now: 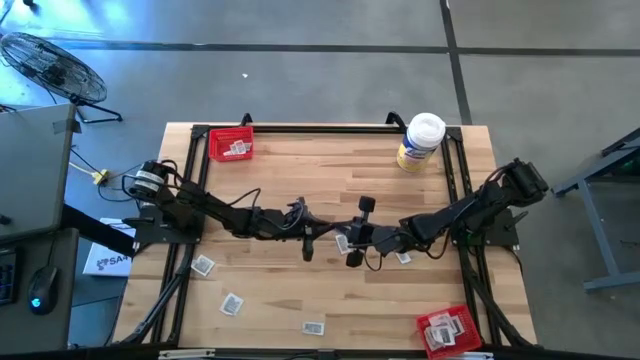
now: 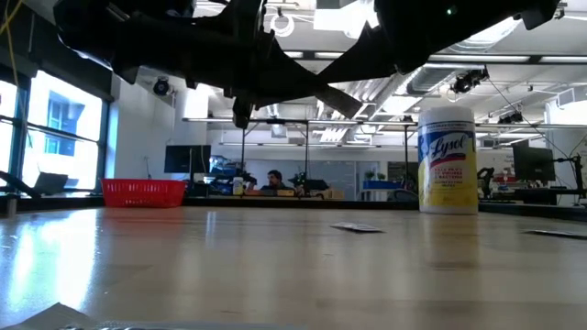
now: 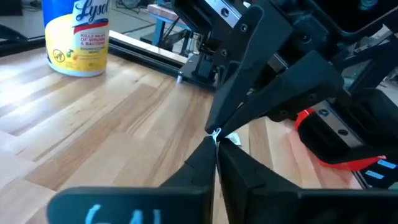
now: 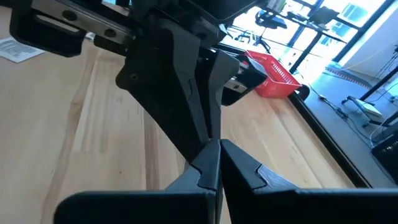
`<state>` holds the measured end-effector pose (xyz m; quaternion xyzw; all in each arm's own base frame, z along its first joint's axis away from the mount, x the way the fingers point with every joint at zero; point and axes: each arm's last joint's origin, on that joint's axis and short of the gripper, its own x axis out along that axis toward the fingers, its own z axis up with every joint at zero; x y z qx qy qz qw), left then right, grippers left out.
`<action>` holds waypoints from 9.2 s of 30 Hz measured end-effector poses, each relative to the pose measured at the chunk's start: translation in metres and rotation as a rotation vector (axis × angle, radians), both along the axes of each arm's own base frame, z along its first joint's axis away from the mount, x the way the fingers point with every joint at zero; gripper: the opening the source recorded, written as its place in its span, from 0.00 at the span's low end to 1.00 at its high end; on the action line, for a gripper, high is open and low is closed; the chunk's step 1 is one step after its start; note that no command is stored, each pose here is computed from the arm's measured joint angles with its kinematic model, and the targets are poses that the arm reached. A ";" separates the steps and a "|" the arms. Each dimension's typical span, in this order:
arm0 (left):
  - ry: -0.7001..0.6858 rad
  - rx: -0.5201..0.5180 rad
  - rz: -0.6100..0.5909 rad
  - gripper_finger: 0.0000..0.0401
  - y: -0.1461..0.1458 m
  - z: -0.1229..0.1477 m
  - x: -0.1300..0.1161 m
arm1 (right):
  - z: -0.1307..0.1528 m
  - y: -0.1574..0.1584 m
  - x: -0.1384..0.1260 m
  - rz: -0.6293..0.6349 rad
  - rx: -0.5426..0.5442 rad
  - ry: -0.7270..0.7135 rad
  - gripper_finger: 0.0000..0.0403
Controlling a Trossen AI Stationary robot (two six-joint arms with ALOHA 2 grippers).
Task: Pick & Place First Aid Supplies
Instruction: Put the white and orange ointment pack into the top red bin
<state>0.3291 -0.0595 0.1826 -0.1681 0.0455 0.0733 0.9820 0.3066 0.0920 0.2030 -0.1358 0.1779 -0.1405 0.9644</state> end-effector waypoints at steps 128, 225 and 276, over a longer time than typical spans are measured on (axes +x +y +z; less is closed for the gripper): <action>0.419 0.371 -0.019 0.39 0.004 -0.024 -0.022 | -0.067 -0.020 0.001 0.187 0.358 0.468 0.11; 0.427 -0.099 0.874 0.00 0.165 0.045 -0.110 | 0.010 0.003 -0.010 0.100 0.532 0.007 0.38; 0.294 -0.439 1.184 0.36 0.208 0.012 -0.206 | -0.033 0.028 -0.103 -0.455 0.696 0.679 0.35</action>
